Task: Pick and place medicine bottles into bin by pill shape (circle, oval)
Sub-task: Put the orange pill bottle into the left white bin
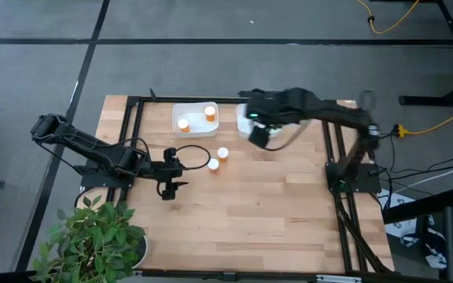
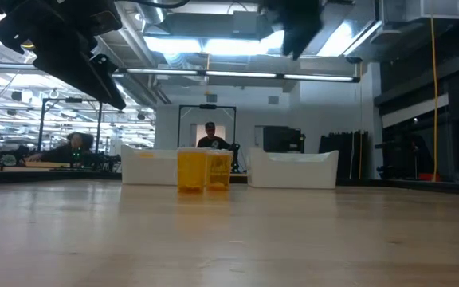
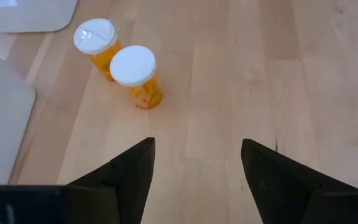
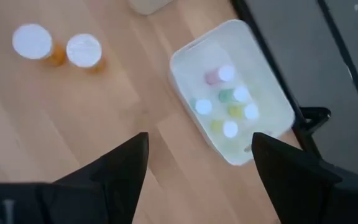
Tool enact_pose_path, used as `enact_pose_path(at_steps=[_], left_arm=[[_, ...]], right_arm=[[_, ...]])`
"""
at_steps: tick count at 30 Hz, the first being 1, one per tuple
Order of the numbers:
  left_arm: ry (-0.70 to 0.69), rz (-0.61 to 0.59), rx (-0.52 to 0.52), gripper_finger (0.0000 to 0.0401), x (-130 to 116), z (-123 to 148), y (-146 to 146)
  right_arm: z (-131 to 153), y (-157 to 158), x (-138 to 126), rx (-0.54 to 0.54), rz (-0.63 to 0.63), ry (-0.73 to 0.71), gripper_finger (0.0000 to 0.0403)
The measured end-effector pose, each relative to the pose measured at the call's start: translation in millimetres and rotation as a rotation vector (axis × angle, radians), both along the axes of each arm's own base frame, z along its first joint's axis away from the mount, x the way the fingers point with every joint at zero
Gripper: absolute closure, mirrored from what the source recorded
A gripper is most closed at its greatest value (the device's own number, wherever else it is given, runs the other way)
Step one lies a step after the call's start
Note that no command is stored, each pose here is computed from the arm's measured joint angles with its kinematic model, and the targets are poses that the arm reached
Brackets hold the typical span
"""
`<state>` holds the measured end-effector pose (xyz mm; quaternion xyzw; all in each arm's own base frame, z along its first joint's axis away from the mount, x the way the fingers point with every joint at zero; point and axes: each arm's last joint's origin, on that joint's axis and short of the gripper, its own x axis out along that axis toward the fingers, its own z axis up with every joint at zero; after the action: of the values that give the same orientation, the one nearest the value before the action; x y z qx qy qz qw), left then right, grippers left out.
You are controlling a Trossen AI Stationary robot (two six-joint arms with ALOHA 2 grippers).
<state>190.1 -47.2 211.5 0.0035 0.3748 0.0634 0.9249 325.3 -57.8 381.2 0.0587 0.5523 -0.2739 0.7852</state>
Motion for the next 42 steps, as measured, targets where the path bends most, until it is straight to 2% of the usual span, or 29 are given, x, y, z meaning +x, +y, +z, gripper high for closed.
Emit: enact_pose_path(at_steps=[4,9,14,18,25,27,30,32,36,42], left_arm=[[-0.016,0.005,-0.01,0.017,1.0,1.0,-0.3],[-0.07,0.009,-0.027,0.017,4.8,4.9,-0.7],[-0.136,0.038,-0.049,0.017,10.0,9.7,3.2],[-0.221,0.11,-0.116,0.017,15.7,15.7,8.7],[-0.358,0.146,-0.186,0.017,23.6,27.0,14.7],[-0.384,0.155,-0.192,0.017,25.0,29.3,16.8],[-0.415,0.168,-0.198,0.017,26.6,31.9,19.7],[-0.437,0.175,-0.204,0.017,27.6,33.8,21.0],[-0.471,0.194,-0.23,0.017,28.9,36.6,22.9],[-0.493,0.194,-0.235,0.017,29.9,38.4,23.0]], right_arm=[[0.2,12.3,-56.5,0.003,-0.049,-0.192,0.0117],[-33.7,28.8,-112.0,0.156,0.081,-0.531,0.0117],[-70.9,37.4,-149.6,0.214,0.213,-0.86,0.0117],[-95.9,40.6,-170.9,0.152,0.3,-1.038,0.0117],[-133.4,43.7,-206.5,0.061,0.344,-1.165,0.0117],[-141.8,43.4,-215.3,-0.001,0.322,-1.187,0.0117],[-157.4,40.9,-225.9,-0.102,0.223,-1.204,0.0117],[-168.0,40.4,-230.8,-0.137,0.197,-1.211,0.0117],[-177.6,41.3,-238.2,-0.151,0.199,-1.241,0.0117],[-188.3,40.8,-241.9,-0.156,0.173,-1.136,0.0117]])
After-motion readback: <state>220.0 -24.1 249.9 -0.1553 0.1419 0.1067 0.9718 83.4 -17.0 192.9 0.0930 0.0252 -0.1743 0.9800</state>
